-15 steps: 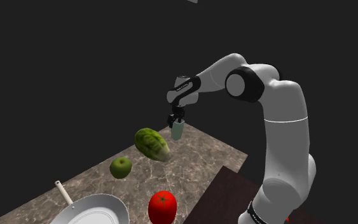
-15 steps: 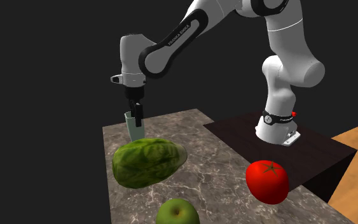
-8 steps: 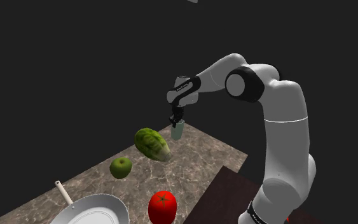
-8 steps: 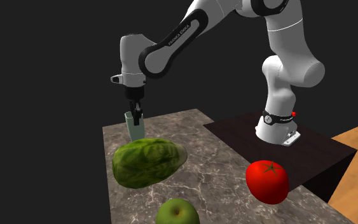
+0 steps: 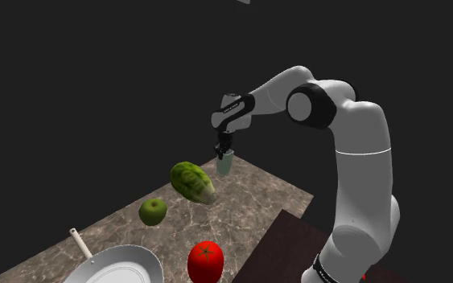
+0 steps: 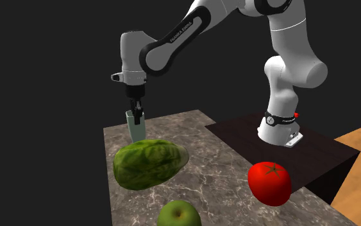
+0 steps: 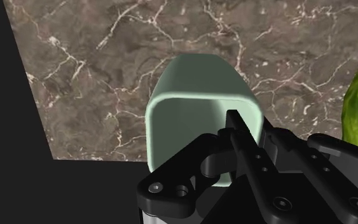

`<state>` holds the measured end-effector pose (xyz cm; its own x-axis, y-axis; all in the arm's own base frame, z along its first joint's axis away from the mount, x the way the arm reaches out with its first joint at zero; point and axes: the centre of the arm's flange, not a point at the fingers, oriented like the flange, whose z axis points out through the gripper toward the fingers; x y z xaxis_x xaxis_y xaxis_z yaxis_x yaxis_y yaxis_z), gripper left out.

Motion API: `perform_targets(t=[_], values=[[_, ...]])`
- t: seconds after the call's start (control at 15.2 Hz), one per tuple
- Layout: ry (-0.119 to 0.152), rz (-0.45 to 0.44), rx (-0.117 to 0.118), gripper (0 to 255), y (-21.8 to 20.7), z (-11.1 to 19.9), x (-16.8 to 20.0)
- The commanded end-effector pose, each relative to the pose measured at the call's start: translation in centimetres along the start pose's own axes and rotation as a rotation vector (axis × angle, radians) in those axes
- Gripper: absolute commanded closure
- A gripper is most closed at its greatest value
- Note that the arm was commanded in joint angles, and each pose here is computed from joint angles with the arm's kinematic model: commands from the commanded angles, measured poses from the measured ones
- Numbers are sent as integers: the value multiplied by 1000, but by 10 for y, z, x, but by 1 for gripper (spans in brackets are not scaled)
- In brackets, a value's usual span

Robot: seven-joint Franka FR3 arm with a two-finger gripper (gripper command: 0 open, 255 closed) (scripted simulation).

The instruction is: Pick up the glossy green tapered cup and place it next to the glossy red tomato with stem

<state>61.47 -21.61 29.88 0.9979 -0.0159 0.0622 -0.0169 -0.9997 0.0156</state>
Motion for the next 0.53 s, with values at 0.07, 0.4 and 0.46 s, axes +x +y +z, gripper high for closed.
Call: perform_targets(t=[0.07,0.4,0.46], values=[[0,0,0,255,1,-16,0],[0,0,0,255,1,-42,2],[0,0,0,255,1,-47,2]])
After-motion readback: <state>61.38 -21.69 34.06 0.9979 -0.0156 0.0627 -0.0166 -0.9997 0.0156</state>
